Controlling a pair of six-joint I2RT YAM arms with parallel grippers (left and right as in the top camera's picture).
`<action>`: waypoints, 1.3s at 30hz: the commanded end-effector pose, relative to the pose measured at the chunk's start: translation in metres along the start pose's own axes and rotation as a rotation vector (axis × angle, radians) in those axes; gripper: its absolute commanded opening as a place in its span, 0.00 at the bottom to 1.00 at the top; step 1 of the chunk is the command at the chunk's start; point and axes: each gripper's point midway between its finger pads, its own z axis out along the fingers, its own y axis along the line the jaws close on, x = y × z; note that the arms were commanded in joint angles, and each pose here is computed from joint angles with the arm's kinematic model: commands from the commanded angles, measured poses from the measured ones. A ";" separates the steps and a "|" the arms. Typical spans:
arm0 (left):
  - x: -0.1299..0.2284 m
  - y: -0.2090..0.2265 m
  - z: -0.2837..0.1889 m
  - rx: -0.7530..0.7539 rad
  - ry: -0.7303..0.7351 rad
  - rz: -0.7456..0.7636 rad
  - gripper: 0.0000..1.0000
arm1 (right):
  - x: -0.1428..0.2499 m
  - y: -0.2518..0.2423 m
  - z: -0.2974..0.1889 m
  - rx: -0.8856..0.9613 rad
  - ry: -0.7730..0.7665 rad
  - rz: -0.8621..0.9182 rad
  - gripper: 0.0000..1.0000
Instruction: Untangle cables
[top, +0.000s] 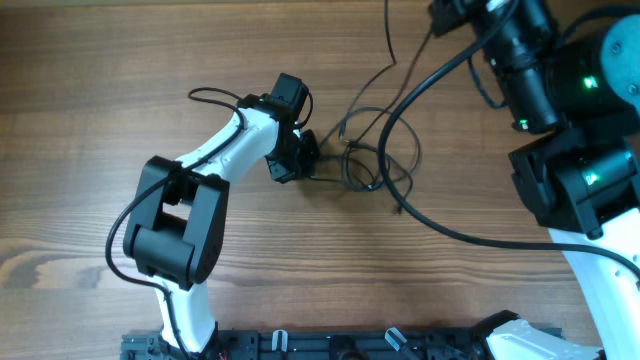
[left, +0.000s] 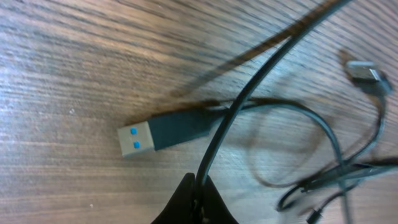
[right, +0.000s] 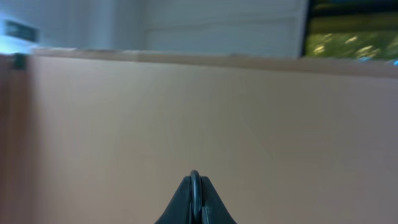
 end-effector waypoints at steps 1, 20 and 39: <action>-0.002 0.032 0.017 -0.133 -0.029 -0.012 0.04 | -0.026 -0.048 -0.015 0.272 -0.042 -0.131 0.04; -0.016 0.179 -0.026 -0.507 -0.025 -0.298 0.04 | -0.074 -0.144 -0.058 0.874 -0.017 -0.722 0.04; -0.028 0.218 -0.039 -0.440 -0.005 -0.476 0.57 | 0.051 -0.206 -0.037 0.880 0.289 -0.497 0.04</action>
